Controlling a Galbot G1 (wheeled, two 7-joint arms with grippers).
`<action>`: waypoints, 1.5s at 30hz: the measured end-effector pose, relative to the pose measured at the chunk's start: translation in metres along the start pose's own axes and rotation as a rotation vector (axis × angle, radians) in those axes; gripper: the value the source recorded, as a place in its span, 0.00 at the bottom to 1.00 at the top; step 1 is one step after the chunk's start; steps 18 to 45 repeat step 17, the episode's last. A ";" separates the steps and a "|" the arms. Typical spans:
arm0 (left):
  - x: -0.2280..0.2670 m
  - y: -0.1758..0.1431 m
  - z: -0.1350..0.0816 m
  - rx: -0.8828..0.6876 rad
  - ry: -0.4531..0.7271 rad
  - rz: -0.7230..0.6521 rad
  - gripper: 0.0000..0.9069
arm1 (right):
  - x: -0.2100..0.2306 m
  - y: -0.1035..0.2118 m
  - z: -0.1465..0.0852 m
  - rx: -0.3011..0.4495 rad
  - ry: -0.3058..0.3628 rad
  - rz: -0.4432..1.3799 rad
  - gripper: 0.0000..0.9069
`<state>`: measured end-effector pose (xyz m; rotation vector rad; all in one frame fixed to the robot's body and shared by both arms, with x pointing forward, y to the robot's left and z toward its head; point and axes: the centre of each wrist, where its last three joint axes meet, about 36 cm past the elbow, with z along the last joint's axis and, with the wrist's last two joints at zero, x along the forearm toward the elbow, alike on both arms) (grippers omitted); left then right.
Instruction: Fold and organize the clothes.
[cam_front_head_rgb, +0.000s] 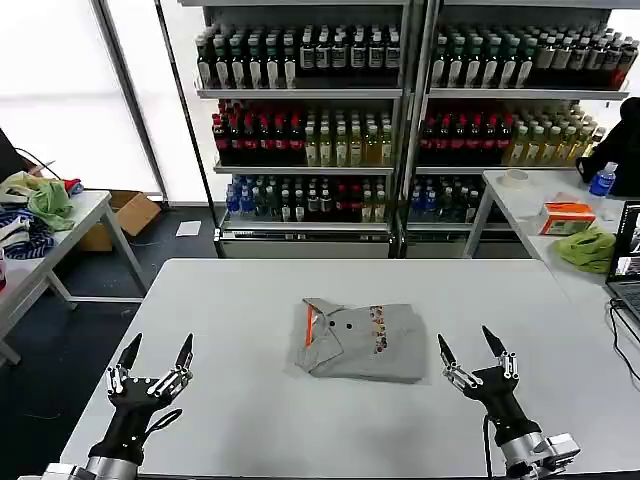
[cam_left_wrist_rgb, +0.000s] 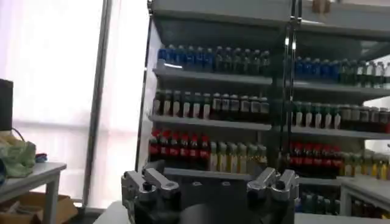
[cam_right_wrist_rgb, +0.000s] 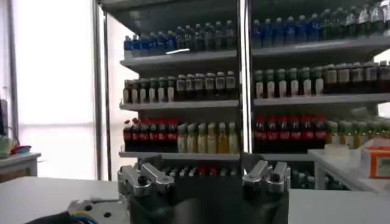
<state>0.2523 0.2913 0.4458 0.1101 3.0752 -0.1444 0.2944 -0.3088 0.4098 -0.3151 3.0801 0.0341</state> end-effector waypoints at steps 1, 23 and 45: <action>0.000 0.001 0.000 -0.002 0.001 0.002 1.00 | 0.000 -0.001 -0.001 0.000 -0.002 -0.003 1.00; 0.012 0.006 -0.005 -0.055 0.004 0.025 1.00 | 0.003 -0.007 -0.006 -0.004 -0.008 -0.022 1.00; 0.012 0.006 -0.005 -0.055 0.004 0.025 1.00 | 0.003 -0.007 -0.006 -0.004 -0.008 -0.022 1.00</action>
